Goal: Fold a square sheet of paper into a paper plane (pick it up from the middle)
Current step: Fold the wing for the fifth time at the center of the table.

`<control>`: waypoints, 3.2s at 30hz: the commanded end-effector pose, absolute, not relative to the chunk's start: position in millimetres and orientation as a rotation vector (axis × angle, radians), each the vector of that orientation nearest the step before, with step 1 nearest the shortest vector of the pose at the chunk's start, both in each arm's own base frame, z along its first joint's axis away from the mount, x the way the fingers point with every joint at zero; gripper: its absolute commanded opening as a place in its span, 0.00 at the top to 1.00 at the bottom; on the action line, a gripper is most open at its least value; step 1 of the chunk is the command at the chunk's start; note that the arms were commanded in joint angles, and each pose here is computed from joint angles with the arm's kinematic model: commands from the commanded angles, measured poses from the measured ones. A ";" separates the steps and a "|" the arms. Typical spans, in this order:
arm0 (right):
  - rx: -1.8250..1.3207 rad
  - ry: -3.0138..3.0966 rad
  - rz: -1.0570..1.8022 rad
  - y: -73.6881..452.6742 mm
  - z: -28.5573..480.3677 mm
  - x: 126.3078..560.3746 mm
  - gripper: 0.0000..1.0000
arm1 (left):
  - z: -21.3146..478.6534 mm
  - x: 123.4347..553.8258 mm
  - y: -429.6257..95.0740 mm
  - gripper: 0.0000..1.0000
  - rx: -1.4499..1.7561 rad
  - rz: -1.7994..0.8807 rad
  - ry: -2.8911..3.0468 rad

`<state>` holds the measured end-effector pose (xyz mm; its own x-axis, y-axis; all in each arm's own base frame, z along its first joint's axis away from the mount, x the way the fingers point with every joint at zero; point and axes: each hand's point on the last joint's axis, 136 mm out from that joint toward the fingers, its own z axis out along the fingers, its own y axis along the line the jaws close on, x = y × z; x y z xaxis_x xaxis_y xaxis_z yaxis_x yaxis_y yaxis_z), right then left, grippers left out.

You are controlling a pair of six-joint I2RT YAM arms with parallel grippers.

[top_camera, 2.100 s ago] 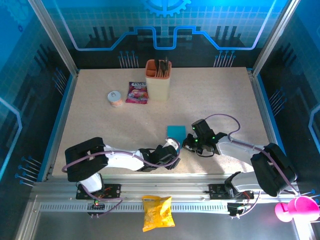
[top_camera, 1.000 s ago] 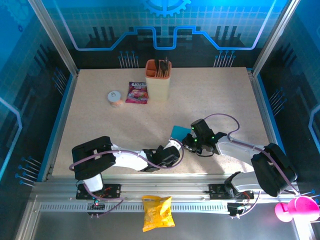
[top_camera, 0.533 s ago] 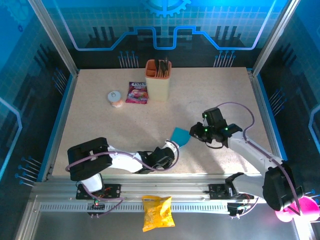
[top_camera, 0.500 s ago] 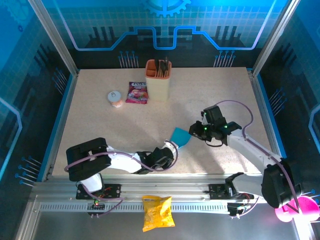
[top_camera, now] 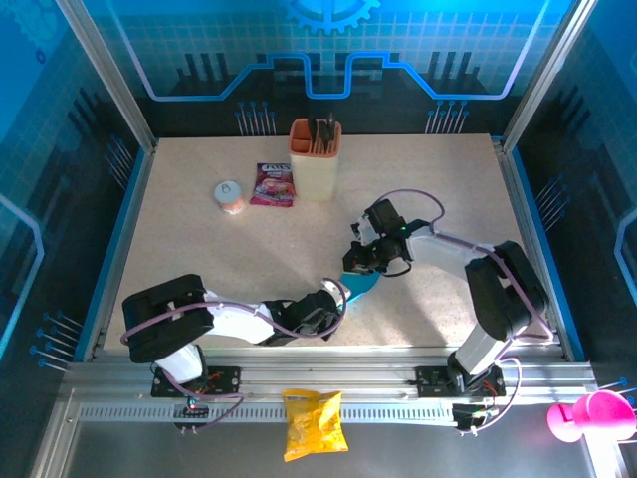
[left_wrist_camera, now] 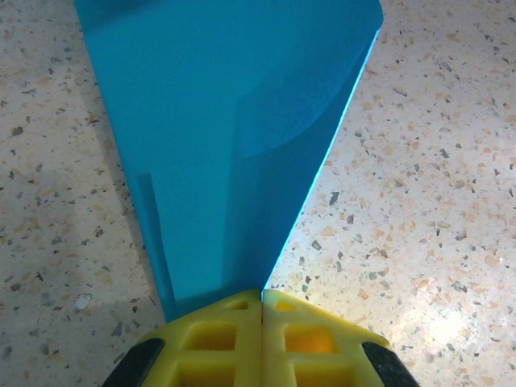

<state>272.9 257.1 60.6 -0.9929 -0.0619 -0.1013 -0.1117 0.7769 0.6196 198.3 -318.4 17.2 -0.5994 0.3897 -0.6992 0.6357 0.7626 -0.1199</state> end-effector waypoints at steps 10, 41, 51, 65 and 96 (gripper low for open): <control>-0.174 2.979 1.012 265.6 19.2 272.1 1.00 | 22.4 196.6 -314.9 1.00 0.741 -0.548 2.303; -0.124 3.100 0.908 246.3 -26.4 250.1 1.00 | 20.5 215.4 -305.7 1.00 0.778 -0.561 2.349; -0.129 3.117 0.887 242.9 -31.7 246.5 1.00 | 33.7 217.8 -309.3 1.00 0.785 -0.588 2.321; -0.133 3.140 0.868 240.2 -38.2 243.3 1.00 | 25.1 226.7 -295.3 1.00 0.745 -0.570 2.352; -0.148 2.698 1.174 257.2 112.2 277.6 1.00 | 0.0 204.0 -283.9 1.00 0.602 -0.707 2.435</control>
